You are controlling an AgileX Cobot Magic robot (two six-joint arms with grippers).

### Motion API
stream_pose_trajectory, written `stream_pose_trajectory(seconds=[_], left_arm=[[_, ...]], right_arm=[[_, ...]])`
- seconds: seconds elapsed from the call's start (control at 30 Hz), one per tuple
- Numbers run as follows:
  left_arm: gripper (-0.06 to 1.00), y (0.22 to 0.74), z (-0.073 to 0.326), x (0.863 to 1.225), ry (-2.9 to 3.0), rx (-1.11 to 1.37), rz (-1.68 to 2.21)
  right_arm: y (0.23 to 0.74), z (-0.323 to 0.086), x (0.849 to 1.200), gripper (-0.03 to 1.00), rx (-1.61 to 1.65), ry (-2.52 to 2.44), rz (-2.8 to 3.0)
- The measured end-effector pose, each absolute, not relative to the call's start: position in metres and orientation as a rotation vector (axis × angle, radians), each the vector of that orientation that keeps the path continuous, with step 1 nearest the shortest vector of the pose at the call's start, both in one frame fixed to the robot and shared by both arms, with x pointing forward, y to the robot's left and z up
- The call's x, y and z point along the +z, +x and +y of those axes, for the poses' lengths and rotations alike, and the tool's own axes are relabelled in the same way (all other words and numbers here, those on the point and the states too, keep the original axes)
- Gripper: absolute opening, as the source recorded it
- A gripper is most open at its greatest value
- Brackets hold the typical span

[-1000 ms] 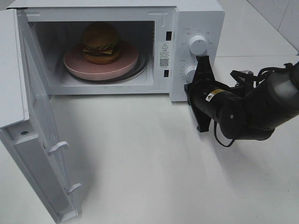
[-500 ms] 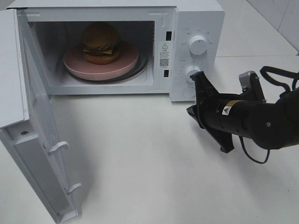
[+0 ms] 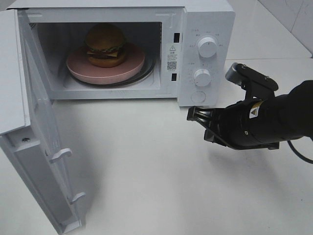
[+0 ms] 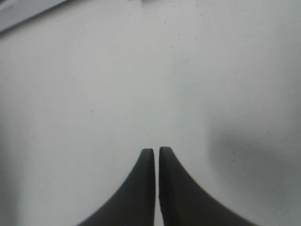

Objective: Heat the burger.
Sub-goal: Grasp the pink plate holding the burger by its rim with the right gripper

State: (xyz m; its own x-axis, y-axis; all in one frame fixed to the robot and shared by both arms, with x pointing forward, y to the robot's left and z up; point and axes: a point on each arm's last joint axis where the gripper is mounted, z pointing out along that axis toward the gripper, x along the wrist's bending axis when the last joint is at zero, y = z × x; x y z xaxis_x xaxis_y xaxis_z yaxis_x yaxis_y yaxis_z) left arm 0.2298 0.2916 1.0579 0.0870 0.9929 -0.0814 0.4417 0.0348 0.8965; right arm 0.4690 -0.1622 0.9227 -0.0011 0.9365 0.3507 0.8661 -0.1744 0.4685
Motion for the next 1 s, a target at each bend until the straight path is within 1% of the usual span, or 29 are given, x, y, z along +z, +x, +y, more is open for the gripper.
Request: stream_pose_trajectory(seconds=[0.07,0.17,0.23,0.3,0.43,0.47,0.5,0.53,0.6,0.63,0.7,0.73,0.77,0.83,0.87,1.0], left_arm=[[0.82,0.23,0.292,1.058,1.533,0.836,1.478],[0.82,0.23,0.292,1.058,1.533,0.836,1.478],[0.82,0.23,0.292,1.058,1.533,0.836,1.478],[0.82,0.23,0.292,1.058,1.533,0.836,1.478],[0.82,0.23,0.292,1.058,1.533,0.836,1.478],[0.82,0.23,0.292,1.058,1.533,0.836,1.478],[0.82,0.23,0.292,1.058,1.533,0.836,1.478],[0.82,0.23,0.292,1.058,1.533,0.836,1.478],[0.82,0.23,0.292,1.058,1.533,0.836,1.478],[0.82,0.23,0.292,1.058,1.533,0.836,1.478],[0.82,0.23,0.292,1.058,1.533,0.836,1.478],[0.82,0.23,0.292,1.058,1.533,0.836,1.478],[0.82,0.23,0.292,1.058,1.533,0.836,1.478],[0.82,0.23,0.292,1.058,1.533,0.836,1.478],[0.82,0.23,0.292,1.058,1.533,0.836,1.478],[0.82,0.23,0.292,1.058,1.533,0.836,1.478]], right_arm=[[0.464,-0.163,0.932,0.02,0.845,2.012,2.088],[0.463,-0.162,0.937,0.03,0.823,1.972,2.136],[0.462,-0.161,0.952,0.03,0.728,1.813,2.31],[0.462,-0.16,0.955,0.03,0.691,1.757,2.363],[0.467,-0.157,0.974,0.03,0.53,1.387,2.615],[0.467,-0.157,0.974,0.03,0.53,1.387,2.615],[0.468,-0.156,0.982,0.03,0.473,1.223,2.703],[0.468,-0.156,0.982,0.03,0.473,1.223,2.703],[0.473,-0.155,0.994,0.03,0.415,0.931,2.802],[0.473,-0.155,0.994,0.03,0.415,0.931,2.802],[0.477,-0.153,1.005,0.03,0.376,0.646,2.848],[0.477,-0.153,1.005,0.03,0.376,0.646,2.848],[0.48,-0.152,1.011,0.03,0.36,0.472,2.859],[0.481,-0.151,1.014,0.03,0.358,0.381,2.857],[0.484,-0.15,1.018,0.03,0.348,0.212,2.847],[0.487,-0.148,1.024,0.04,0.333,0.028,2.82]])
